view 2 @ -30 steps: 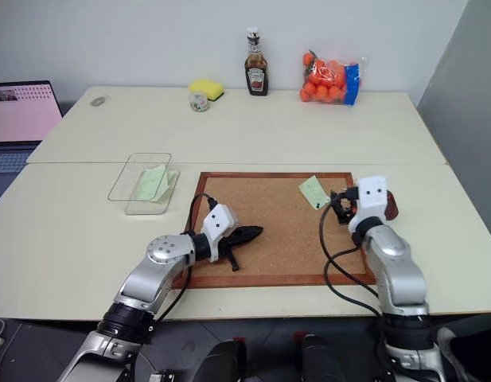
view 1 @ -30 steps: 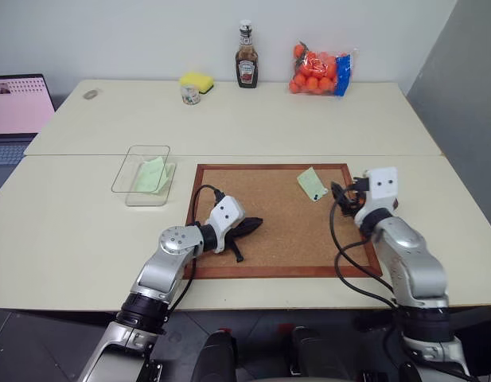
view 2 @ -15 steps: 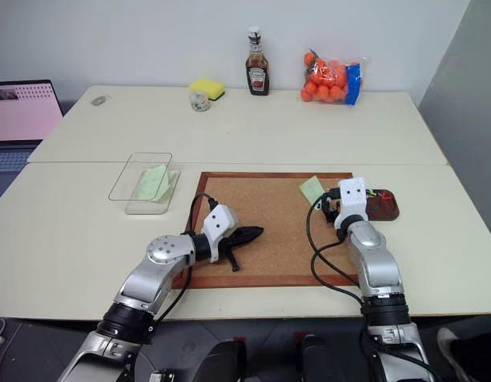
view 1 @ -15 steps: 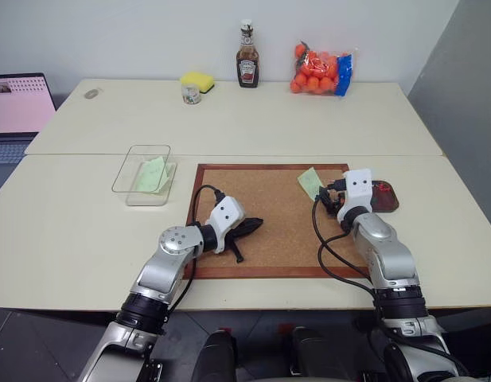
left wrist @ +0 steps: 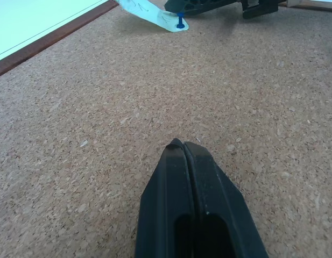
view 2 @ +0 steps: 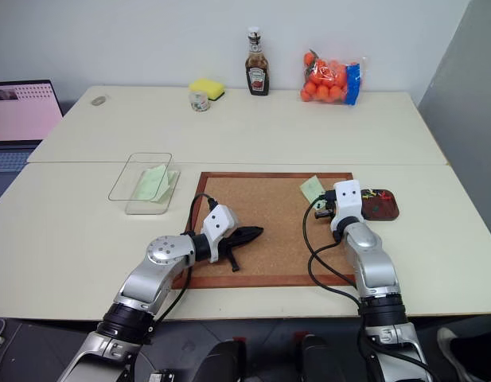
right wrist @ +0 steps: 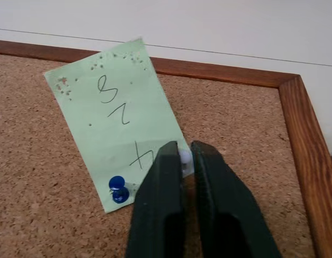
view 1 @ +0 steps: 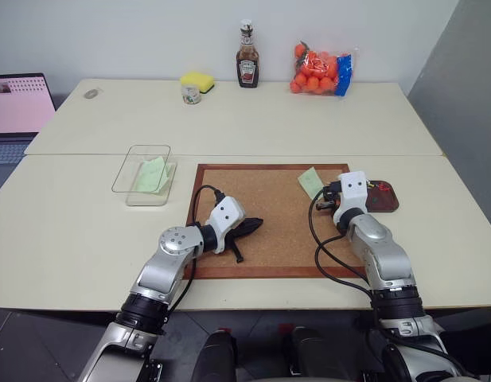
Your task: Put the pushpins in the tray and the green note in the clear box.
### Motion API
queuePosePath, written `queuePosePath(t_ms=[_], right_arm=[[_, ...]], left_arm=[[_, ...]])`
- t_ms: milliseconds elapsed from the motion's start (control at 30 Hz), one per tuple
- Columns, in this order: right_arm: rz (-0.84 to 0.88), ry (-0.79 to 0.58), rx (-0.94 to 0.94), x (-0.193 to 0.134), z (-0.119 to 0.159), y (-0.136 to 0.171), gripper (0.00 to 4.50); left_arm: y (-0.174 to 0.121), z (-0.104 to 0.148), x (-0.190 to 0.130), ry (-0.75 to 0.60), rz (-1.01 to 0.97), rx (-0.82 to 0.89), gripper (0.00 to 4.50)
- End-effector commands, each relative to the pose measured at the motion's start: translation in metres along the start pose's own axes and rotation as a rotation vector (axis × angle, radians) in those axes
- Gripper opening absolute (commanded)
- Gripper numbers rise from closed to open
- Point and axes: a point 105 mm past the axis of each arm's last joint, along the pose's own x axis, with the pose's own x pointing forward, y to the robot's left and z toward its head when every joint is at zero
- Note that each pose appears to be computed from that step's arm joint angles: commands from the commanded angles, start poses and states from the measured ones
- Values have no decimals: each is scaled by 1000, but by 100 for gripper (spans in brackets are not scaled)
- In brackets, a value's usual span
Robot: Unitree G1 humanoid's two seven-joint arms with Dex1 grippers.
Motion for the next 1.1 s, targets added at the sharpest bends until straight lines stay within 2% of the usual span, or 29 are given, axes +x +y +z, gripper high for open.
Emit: queuePosePath(t_ms=[33,400,733,900,1100], right_arm=[[-14,-57,-7,0,15,-4,3],[-9,-183,12,-8,37,0,3],[-24,-224,20,-14,46,1,3],[-109,-254,-9,-32,54,-29,3],[-235,-194,-43,-53,44,-77,3]], left_arm=[[-6,-14,-1,52,-16,-14,0],[-8,-15,-1,56,-22,-19,0],[-11,-17,-1,59,-28,-23,0],[-12,-17,-1,58,-30,-23,0],[-13,-17,-1,59,-33,-23,0]])
